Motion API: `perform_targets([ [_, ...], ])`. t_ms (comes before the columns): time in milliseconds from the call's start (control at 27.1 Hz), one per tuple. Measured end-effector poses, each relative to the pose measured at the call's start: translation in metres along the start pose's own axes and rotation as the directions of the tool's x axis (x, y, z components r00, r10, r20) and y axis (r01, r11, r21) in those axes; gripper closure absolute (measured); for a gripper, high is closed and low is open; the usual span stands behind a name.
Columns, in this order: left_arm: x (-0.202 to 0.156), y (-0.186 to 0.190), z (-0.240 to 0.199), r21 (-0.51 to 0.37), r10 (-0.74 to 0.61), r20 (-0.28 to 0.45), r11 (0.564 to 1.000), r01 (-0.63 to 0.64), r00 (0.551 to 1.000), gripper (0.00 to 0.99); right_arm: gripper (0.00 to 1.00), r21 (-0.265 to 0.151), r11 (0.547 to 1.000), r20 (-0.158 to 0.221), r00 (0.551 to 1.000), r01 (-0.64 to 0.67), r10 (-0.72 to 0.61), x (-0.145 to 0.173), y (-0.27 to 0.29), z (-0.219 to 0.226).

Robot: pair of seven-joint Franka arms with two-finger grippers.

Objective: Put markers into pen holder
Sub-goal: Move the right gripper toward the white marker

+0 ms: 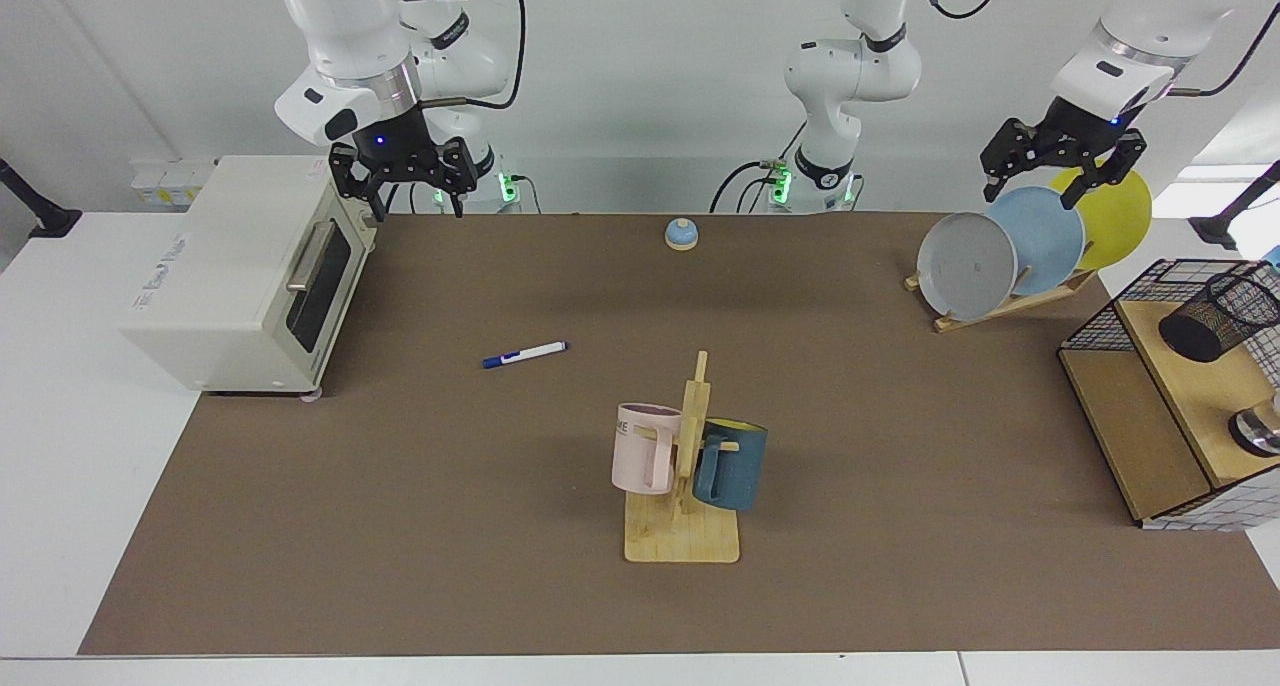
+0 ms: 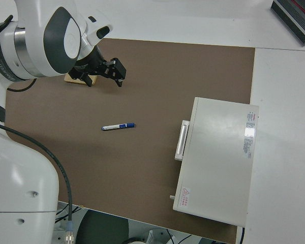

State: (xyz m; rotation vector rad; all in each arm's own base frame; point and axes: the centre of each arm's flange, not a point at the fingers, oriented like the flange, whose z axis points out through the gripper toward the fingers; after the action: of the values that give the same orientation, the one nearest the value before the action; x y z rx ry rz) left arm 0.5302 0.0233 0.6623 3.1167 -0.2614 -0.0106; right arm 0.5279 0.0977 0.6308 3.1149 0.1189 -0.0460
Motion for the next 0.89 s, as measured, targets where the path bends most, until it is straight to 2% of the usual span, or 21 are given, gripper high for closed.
perform_targets([
  [887,-0.0043,0.0028,-0.0013,-0.004,0.000,0.017,1.000,0.000,1.000,0.000,0.00,-0.001,1.000,0.010,1.000,-0.001,0.001,-0.0022,0.0007,0.0000],
])
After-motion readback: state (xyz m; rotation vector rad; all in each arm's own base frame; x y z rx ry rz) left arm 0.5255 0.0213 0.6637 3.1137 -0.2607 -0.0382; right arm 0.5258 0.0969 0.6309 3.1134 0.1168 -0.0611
